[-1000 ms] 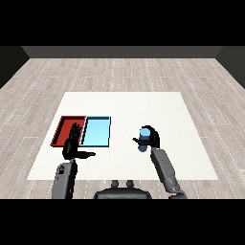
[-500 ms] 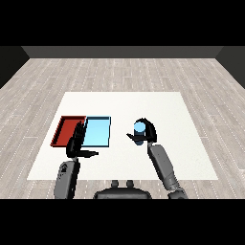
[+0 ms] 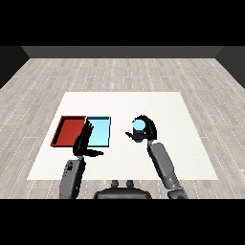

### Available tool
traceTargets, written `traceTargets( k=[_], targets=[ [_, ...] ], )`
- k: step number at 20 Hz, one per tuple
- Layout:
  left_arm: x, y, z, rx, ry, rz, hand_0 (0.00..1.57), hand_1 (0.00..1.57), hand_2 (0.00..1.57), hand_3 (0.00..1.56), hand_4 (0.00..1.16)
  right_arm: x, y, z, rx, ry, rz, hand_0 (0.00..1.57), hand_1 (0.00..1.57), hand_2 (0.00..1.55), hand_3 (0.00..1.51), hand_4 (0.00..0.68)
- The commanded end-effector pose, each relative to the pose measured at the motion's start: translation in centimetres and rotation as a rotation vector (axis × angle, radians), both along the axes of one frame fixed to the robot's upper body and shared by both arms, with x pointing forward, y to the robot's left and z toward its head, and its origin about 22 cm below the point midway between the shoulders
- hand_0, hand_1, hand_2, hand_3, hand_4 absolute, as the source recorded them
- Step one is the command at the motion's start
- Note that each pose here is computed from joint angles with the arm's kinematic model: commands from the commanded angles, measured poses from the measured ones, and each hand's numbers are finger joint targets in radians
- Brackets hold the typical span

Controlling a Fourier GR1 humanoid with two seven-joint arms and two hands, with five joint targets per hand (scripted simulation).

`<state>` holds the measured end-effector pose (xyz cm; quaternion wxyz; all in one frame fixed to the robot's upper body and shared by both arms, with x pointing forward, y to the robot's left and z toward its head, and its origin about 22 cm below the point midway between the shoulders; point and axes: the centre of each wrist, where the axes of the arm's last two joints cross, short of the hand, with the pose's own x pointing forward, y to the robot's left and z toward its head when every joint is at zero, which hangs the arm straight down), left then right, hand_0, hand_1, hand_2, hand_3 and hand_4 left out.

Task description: Pick the blue can and put it in the blue box

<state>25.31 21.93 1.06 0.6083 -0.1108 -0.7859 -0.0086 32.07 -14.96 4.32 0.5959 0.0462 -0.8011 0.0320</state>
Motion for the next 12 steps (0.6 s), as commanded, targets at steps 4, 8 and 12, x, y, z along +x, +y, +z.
traceTargets(
  k=[4, 8, 12],
  targets=[
    [-0.45, -3.7, -0.6, -0.077, 0.056, -0.077, 0.00, 0.00, 0.00, 0.00, 0.00, 0.5, -0.7, 0.3, 0.003, -0.004, 0.031, 1.49, 1.49, 1.47, 1.44, 0.631],
    [1.21, -5.1, 0.7, -0.044, 0.105, -0.119, 0.00, 0.00, 0.00, 0.00, 0.00, 0.1, 2.4, 1.1, -0.001, -0.014, 0.020, 1.46, 1.46, 1.47, 1.44, 0.626],
    [1.81, -8.1, -1.0, -0.013, 0.114, -0.113, 0.00, 0.00, 0.00, 0.00, 0.00, 0.1, 1.9, 0.0, 0.010, -0.032, 0.044, 1.45, 1.45, 1.46, 1.43, 0.608]
  ],
)
